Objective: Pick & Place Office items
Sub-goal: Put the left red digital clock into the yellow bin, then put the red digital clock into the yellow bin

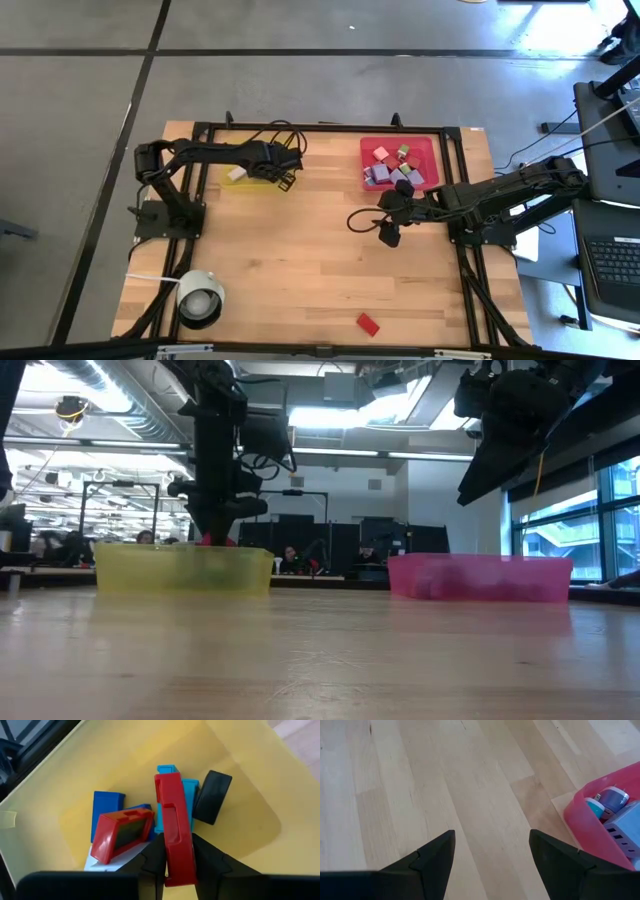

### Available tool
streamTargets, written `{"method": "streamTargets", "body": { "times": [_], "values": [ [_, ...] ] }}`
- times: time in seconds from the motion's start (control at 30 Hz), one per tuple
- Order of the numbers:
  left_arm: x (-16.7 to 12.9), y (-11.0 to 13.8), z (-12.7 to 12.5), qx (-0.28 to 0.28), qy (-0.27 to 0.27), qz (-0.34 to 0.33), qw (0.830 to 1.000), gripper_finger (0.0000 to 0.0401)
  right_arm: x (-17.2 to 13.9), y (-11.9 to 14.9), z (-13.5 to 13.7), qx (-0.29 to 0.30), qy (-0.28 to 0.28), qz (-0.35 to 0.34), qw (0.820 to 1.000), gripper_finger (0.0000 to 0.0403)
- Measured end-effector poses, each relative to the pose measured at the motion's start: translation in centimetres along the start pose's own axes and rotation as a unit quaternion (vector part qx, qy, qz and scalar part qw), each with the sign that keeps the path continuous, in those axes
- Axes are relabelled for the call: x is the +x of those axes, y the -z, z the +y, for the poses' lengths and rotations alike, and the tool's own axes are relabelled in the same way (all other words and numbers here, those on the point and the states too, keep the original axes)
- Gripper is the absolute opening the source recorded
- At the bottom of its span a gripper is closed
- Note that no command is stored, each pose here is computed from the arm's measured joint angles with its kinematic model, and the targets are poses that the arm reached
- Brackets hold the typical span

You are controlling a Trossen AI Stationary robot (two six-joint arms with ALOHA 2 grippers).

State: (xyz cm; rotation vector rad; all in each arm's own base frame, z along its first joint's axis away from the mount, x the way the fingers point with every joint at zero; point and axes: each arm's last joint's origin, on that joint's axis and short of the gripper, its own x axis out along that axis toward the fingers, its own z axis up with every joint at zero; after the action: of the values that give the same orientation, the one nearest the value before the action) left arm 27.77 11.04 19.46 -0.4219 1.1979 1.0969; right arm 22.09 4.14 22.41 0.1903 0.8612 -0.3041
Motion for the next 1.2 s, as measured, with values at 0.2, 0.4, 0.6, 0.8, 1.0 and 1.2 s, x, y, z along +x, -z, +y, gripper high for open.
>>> {"method": "streamTargets", "body": {
  "times": [0.2,0.4,0.6,0.8,1.0,1.2],
  "values": [
    [0.0,0.0,0.0,0.0,-0.001,0.001,1.0,0.0094,0.0,0.0,0.0,0.0,0.0,0.0,1.0,0.0258],
    [0.0,0.0,0.0,0.0,0.0,0.001,1.0,0.0126,0.0,0.0,0.0,0.002,0.0,0.0,1.0,0.0258],
    [-1.8,-0.7,0.5,-0.005,0.008,-0.005,1.0,0.0134,0.0,0.1,0.2,0.02,-0.027,0.014,0.999,0.0258],
    [-5.4,-1.3,0.5,-0.026,0.055,-0.056,0.997,0.0126,-0.7,1.0,2.0,0.023,-0.084,0.037,0.996,0.0258],
    [-8.4,0.4,-1.1,-0.026,0.109,-0.1,0.989,0.0123,-2.3,2.8,5.1,0.001,-0.137,0.033,0.99,0.0258],
    [-11.0,2.8,-4.1,0.008,0.167,-0.153,0.974,0.0124,-3.5,4.8,9.0,-0.01,-0.184,-0.01,0.983,0.0258]
  ]
}}
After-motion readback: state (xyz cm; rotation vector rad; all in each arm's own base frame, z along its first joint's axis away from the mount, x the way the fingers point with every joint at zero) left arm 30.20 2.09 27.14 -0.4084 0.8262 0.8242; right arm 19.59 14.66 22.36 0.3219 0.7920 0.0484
